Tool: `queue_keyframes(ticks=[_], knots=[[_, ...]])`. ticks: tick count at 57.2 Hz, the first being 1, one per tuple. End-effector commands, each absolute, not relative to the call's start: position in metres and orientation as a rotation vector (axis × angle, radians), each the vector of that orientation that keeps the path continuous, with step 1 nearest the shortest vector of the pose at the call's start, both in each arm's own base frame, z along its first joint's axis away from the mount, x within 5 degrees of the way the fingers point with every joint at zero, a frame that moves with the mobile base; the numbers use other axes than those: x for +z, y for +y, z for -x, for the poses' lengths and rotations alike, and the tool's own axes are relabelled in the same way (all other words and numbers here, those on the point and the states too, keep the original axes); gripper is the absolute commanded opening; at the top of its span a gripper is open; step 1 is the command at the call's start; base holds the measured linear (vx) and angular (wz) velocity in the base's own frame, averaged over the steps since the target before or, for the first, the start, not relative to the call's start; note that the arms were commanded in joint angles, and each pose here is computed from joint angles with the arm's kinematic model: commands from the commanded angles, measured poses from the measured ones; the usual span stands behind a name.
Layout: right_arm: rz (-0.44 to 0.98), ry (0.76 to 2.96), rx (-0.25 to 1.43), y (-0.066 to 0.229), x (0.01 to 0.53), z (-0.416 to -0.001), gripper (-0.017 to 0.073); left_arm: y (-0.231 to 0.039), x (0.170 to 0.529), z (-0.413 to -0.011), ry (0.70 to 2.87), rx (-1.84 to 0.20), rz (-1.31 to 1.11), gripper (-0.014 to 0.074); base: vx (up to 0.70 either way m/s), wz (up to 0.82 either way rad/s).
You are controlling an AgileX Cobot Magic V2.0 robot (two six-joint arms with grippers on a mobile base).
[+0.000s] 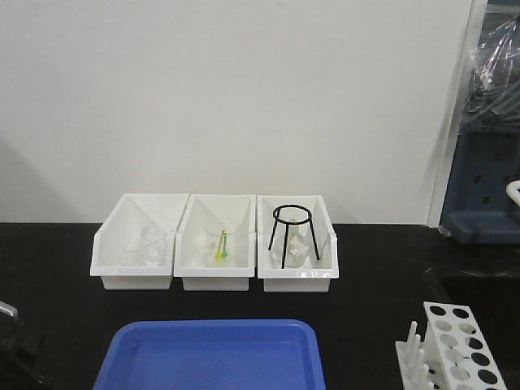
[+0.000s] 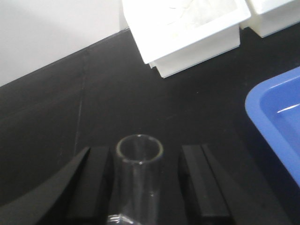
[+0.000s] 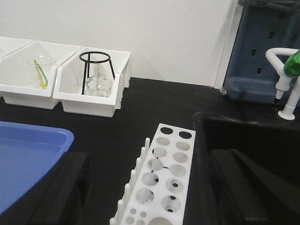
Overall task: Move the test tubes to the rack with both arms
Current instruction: 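Raise the test tube with the left gripper toward the right gripper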
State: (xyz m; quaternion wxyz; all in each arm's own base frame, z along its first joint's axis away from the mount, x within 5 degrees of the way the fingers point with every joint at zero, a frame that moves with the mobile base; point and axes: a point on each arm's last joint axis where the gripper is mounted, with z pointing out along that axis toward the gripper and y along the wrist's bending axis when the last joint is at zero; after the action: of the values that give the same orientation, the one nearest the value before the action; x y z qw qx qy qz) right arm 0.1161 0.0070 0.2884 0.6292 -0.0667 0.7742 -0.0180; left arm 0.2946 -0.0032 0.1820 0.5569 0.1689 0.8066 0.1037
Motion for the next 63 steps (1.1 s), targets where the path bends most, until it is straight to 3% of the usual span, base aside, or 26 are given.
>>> queue_keyframes(ticks=[1,30,63], knots=[[0.154,1.665,-0.046,0.008,0.306,-0.119,0.0571,-0.001,0.204,-0.299,1.785,0.271,-0.340,0.0456,0.00,0.00],[0.157,1.665,-0.048,0.008,0.306,-0.119,0.0571,-0.001,0.200,-0.298,1.831,0.265,-0.333,0.0440,0.00,0.00],[0.157,1.662,-0.048,0.008,0.306,-0.119,0.0571,-0.001,0.216,-0.293,1.776,0.272,-0.323,0.0193,0.00,0.00]])
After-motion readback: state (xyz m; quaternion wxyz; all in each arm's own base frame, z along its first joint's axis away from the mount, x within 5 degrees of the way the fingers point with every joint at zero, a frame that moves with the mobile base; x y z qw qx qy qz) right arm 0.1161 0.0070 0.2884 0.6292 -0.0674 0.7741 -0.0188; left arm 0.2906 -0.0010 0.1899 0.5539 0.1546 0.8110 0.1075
